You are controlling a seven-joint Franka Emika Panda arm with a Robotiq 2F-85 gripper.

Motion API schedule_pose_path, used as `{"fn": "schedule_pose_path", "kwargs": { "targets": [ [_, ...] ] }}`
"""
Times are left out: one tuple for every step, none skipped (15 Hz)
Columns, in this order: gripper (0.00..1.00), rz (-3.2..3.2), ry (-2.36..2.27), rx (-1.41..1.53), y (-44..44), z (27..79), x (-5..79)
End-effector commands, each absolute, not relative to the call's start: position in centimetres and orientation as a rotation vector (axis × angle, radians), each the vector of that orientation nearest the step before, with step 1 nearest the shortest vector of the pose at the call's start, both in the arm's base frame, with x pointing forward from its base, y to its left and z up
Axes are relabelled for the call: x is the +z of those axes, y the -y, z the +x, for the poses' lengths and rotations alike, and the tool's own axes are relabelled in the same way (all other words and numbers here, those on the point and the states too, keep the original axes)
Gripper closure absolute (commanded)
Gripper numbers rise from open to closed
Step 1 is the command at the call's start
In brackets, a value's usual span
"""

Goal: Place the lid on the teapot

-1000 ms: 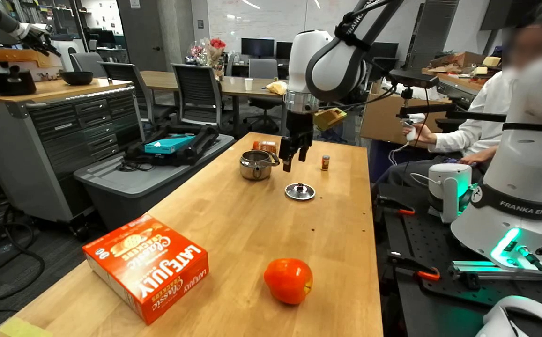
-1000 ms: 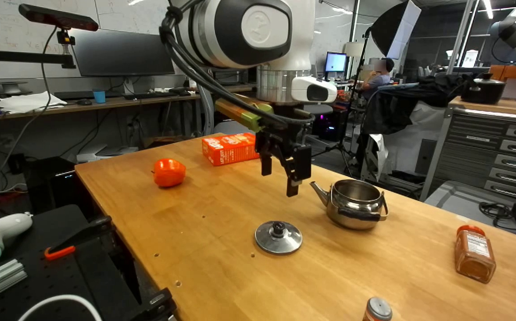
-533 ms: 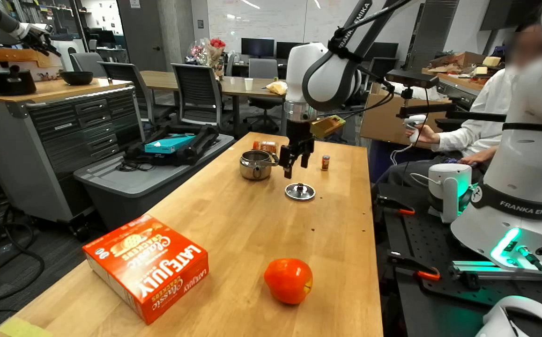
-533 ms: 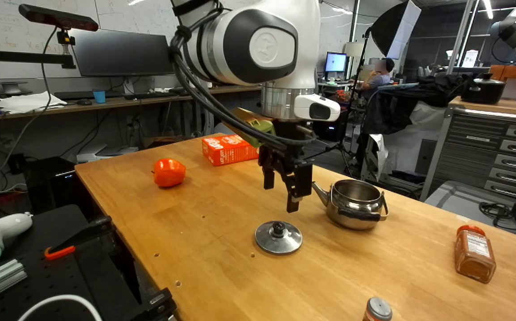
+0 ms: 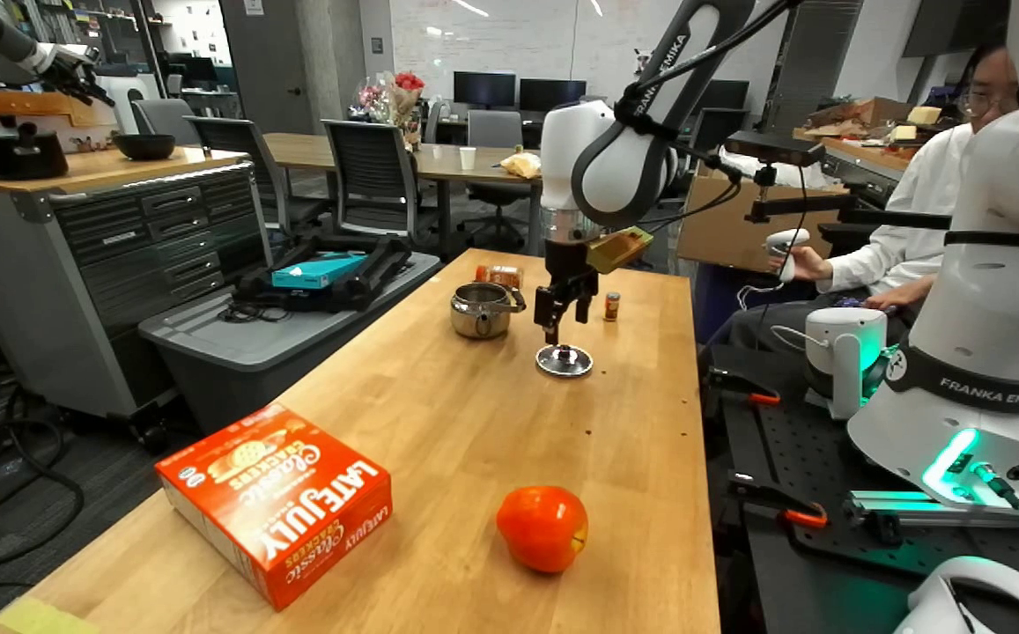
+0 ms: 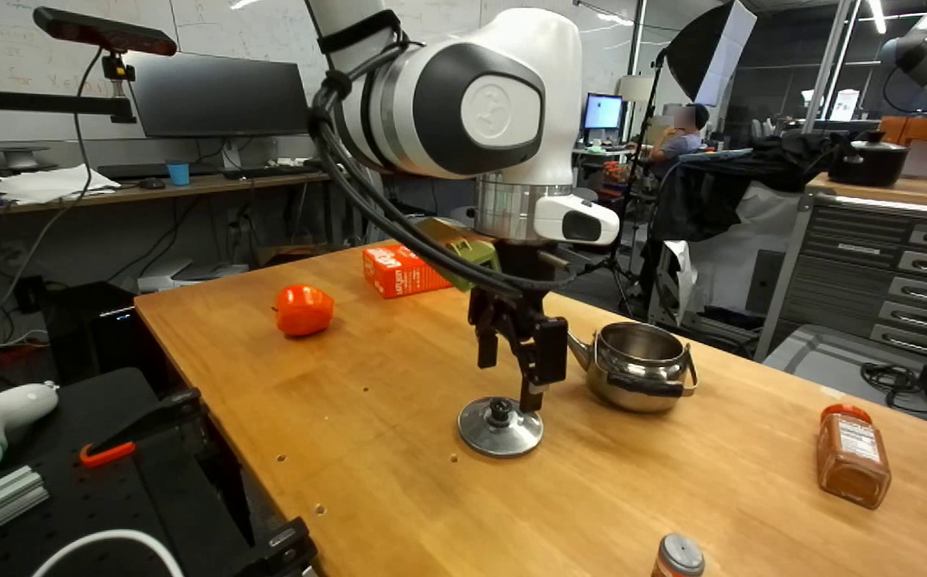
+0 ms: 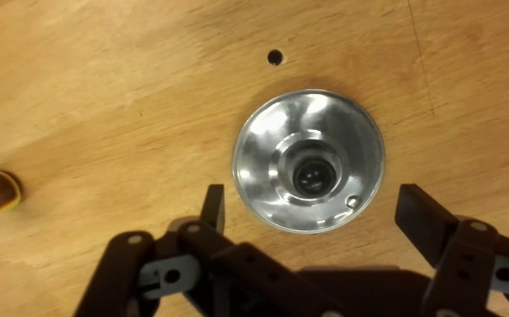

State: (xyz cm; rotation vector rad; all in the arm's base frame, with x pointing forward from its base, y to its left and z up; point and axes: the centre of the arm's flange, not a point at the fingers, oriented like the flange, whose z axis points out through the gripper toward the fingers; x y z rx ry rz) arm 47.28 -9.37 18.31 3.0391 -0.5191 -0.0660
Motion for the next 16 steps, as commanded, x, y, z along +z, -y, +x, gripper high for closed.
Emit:
{"fn": "schedule_pose_path", "kwargs": {
  "targets": [
    [0.0,3.007,0.492,-0.048,9.3,47.9,16.9],
    [0.0,3.003,0.485,-0.045,9.2,47.8,16.6],
    [0.0,3.001,0.474,-0.045,9.1,47.8,16.3],
    [0.0,2.999,0.461,-0.046,9.0,47.8,16.1],
    [0.0,2.998,0.449,-0.045,8.9,47.8,15.9],
    [0.0,2.998,0.44,-0.045,8.7,47.8,15.7],
    [0.0,2.998,0.433,-0.043,8.6,47.8,15.5],
    [0.0,2.998,0.427,-0.043,8.5,47.8,15.3],
    [0.0,2.997,0.424,-0.046,8.4,47.8,15.3],
    [0.25,2.999,0.425,-0.046,8.3,47.7,15.3],
    [0.25,2.999,0.424,-0.045,8.2,47.7,15.3],
    [0.34,3.001,0.422,-0.039,8.1,47.7,15.3],
    [0.41,3.004,0.424,-0.035,8.1,47.7,15.4],
    [0.51,3.009,0.424,-0.027,8.1,47.6,15.7],
    [0.58,3.014,0.421,-0.022,8.0,47.6,15.8],
    [0.65,3.018,0.419,-0.014,8.0,47.5,16.0]
  ]
}}
